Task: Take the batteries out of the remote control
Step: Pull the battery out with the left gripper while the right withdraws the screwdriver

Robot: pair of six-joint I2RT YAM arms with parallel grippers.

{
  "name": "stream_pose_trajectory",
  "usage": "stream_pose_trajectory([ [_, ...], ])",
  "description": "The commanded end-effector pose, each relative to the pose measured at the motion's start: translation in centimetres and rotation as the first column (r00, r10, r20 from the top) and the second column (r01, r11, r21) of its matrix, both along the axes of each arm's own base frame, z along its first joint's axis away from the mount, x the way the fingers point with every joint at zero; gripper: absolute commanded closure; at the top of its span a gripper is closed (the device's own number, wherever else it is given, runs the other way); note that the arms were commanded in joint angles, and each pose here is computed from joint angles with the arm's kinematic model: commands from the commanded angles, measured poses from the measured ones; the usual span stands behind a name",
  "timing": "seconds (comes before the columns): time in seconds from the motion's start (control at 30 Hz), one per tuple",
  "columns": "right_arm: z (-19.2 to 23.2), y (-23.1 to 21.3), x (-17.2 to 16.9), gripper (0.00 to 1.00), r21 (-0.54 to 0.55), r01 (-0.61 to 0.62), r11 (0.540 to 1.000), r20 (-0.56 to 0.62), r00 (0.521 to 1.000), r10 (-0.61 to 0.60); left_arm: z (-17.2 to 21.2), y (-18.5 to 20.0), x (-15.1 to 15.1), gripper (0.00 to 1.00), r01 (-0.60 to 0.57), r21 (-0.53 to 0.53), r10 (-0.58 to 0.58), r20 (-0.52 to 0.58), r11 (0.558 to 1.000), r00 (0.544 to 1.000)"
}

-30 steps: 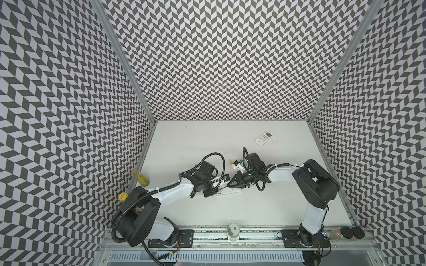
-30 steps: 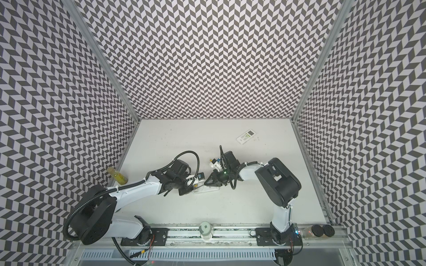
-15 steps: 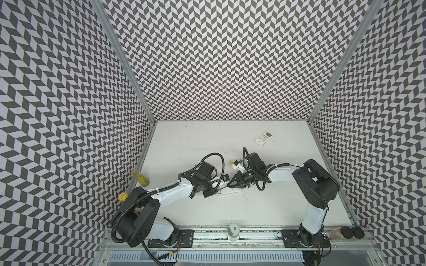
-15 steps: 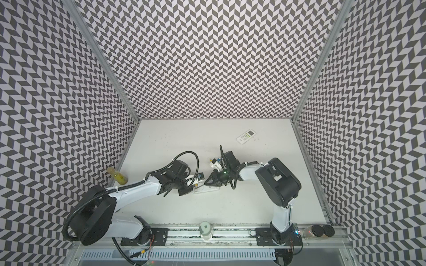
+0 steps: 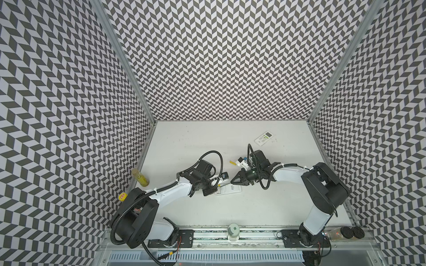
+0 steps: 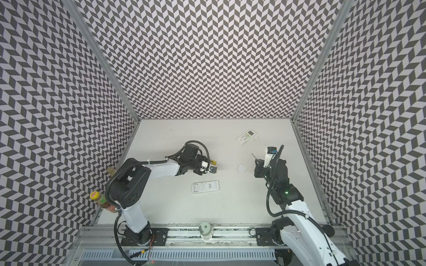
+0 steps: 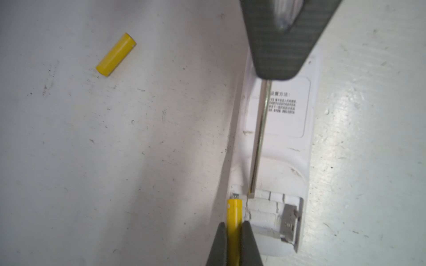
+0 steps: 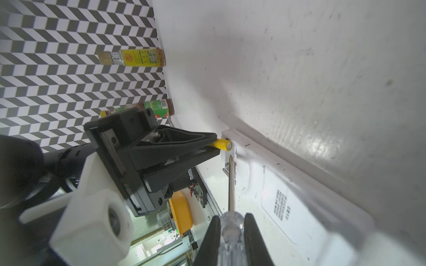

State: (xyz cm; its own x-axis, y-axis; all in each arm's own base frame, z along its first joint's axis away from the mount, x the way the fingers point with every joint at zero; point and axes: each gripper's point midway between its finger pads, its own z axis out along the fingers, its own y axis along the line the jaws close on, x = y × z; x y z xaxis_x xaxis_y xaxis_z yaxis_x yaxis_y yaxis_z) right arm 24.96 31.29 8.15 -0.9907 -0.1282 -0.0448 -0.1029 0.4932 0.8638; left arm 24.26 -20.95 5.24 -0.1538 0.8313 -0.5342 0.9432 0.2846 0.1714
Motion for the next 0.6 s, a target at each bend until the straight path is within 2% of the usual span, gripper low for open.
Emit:
stream_pose_trajectory([
  [0.0, 2.0, -1.4, 0.8, 1.0, 0.012, 0.025, 1.0, 0.068, 0.997, -0.026, 2.6, -1.4, 0.7, 1.0, 0.03, -0.082, -0.027, 0.036, 0.996, 0.999],
  [0.17, 3.9, -4.7, 2.7, 1.0, -0.003, 0.112, 0.994, 0.166, 0.98, -0.11, 4.4, -2.5, 1.7, 1.0, 0.051, -0.113, -0.044, 0.061, 0.992, 0.997],
  [0.3, 6.2, -8.2, 4.5, 1.0, -0.016, 0.213, 0.977, 0.303, 0.932, -0.198, 5.5, -3.8, 1.9, 1.0, 0.125, -0.112, -0.111, 0.122, 0.986, 0.986],
  [0.43, 8.7, -12.1, 5.9, 1.0, -0.053, 0.331, 0.942, 0.479, 0.836, -0.267, 6.1, -5.3, 1.7, 1.0, 0.285, -0.08, -0.262, 0.22, 0.955, 0.94],
  [0.57, 11.7, -14.8, 6.3, 1.0, -0.05, 0.427, 0.903, 0.639, 0.708, -0.299, 5.8, -6.6, 2.5, 1.0, 0.409, -0.04, -0.38, 0.295, 0.912, 0.877],
])
